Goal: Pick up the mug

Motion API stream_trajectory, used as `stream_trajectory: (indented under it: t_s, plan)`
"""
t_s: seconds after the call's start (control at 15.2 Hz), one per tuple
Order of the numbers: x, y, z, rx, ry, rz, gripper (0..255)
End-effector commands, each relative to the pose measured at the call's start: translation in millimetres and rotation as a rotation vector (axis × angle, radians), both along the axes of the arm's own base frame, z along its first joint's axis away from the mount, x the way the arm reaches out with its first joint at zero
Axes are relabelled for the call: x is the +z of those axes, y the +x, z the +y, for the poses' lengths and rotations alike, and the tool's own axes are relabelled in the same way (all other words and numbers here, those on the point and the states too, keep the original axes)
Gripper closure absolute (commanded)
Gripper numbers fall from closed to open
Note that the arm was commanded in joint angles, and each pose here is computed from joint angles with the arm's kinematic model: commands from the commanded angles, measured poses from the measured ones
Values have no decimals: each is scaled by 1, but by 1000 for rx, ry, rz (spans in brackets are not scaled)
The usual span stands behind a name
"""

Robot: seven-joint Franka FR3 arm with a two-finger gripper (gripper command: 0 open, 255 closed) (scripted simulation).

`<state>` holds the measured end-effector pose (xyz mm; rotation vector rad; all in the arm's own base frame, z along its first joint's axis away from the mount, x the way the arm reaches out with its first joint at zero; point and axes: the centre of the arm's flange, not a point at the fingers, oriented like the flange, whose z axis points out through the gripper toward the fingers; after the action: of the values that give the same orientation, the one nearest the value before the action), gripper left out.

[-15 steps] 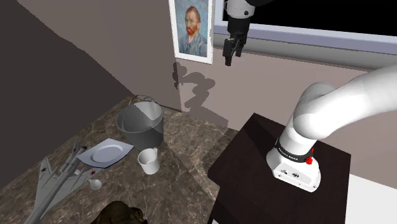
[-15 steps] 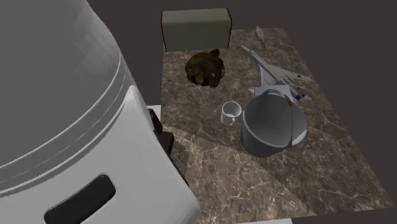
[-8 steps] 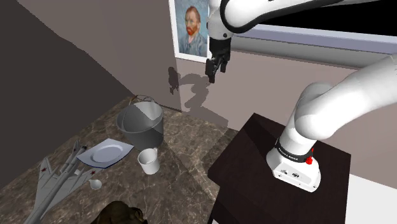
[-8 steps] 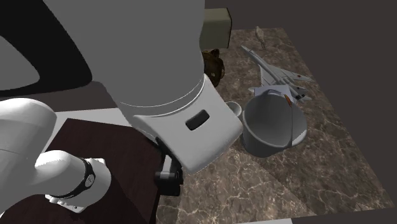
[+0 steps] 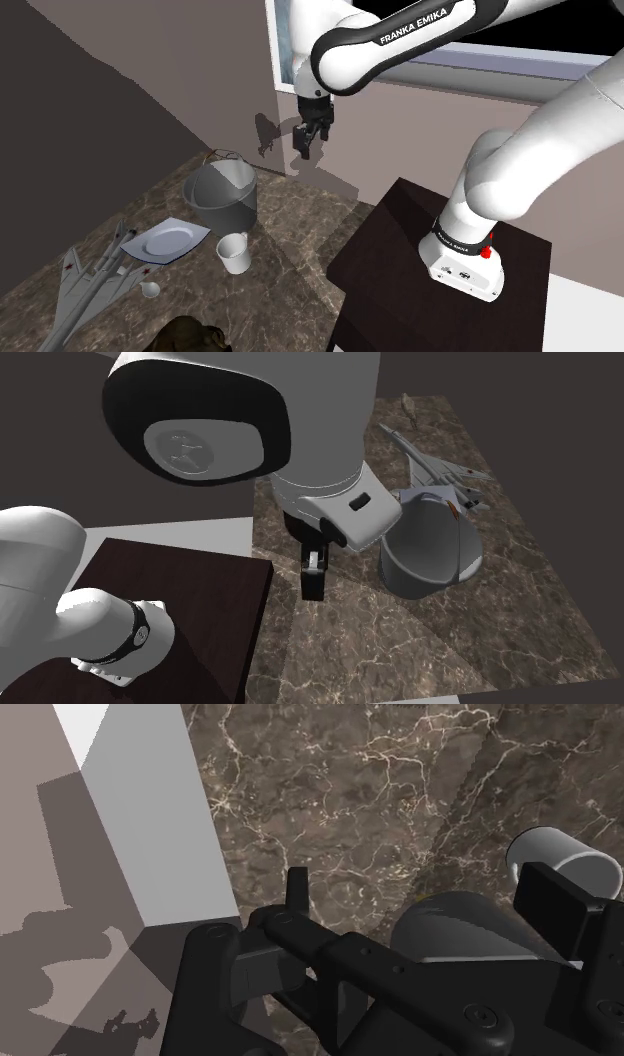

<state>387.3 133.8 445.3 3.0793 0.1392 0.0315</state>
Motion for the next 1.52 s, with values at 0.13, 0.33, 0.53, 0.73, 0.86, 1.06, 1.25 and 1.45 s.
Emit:
stream_trajectory:
  t_s: [0.13,0.33,0.53,0.73,0.86,1.06,1.25,1.45]
  plan:
    - [-35,15,41,6,0,4,0]
    - [-59,26,72,11,-2,7,0]
    - [-82,37,102,16,-3,10,0]
    - [-106,48,132,21,-4,13,0]
    - [-122,55,152,24,-5,15,0]
    - [-146,65,182,29,-7,18,0]
    - [-170,75,213,34,-8,21,0]
    - [-194,85,243,39,-9,25,0]
